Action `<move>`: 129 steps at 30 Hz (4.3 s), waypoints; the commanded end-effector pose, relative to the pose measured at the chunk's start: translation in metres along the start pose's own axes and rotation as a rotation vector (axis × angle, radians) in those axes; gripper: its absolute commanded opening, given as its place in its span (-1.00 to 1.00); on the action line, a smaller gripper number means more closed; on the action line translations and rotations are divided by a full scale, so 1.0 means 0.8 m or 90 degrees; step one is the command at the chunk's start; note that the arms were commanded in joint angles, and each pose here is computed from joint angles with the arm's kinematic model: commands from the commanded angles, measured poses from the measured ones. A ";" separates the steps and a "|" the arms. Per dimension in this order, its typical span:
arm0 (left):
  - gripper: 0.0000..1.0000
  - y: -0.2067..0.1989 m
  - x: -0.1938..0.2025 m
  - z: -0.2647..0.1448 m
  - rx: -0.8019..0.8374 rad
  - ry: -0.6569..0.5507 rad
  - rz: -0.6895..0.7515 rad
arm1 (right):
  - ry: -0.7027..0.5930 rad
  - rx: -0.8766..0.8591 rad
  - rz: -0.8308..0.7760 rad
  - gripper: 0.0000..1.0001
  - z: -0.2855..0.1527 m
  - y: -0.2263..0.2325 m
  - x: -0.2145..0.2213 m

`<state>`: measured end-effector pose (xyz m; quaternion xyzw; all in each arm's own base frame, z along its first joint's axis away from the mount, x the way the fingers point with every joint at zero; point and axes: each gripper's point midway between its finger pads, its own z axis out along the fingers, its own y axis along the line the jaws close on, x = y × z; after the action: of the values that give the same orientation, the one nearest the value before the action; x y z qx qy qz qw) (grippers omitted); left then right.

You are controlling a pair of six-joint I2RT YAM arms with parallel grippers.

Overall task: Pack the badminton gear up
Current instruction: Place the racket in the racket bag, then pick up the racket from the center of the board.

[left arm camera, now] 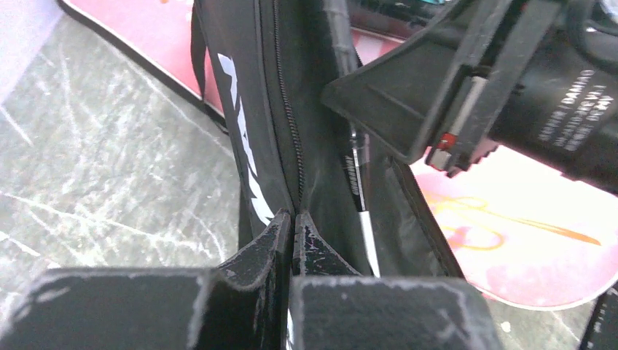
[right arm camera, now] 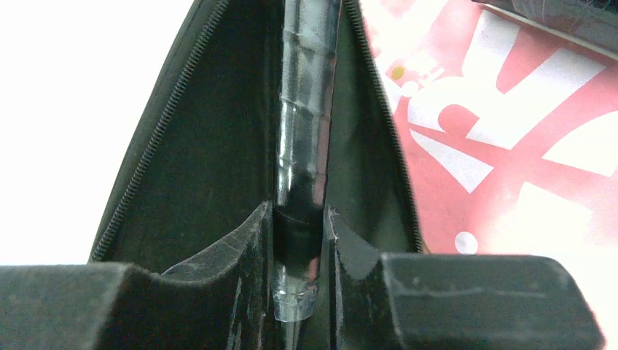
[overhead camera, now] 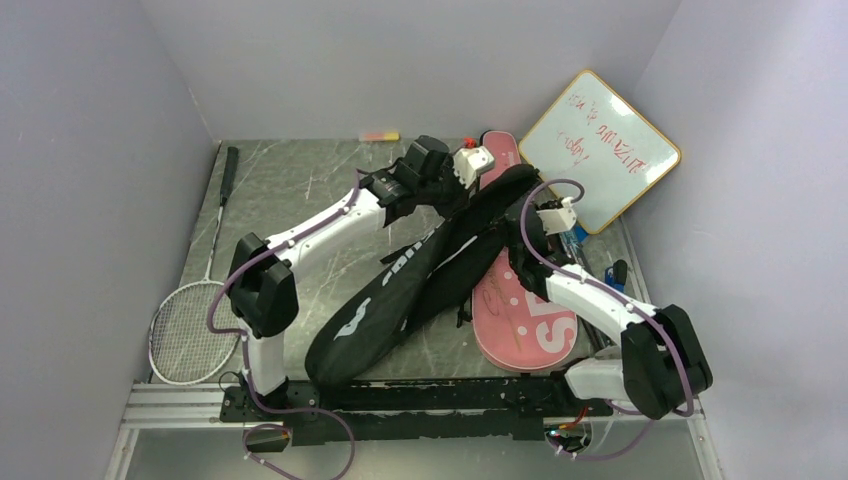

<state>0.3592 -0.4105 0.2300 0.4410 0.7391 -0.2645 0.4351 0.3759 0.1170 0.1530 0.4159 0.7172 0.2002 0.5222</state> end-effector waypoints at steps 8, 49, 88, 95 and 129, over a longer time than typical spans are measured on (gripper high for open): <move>-0.90 0.004 -0.056 -0.033 -0.032 -0.184 0.196 | 0.136 -0.070 0.033 -0.44 -0.003 0.019 0.074; -0.90 -0.049 0.081 0.063 0.061 -0.031 0.199 | 0.229 -0.045 0.022 -0.09 0.051 -0.063 0.036; -0.68 0.014 0.015 0.009 -0.163 -0.074 0.187 | 0.179 -0.134 -0.048 -1.00 0.009 -0.002 -0.019; 0.02 0.004 -0.003 -0.012 -0.154 -0.116 0.186 | 0.175 -0.168 -0.043 -1.00 -0.013 0.021 -0.035; 0.66 0.281 0.108 -0.127 -0.672 0.037 -0.105 | 0.192 -0.195 -0.042 -1.00 -0.022 0.035 -0.032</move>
<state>0.4689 -0.2521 0.2138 0.2086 0.7913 0.0955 0.5667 0.3612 0.1083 0.1532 0.2973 0.7882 0.3181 0.4349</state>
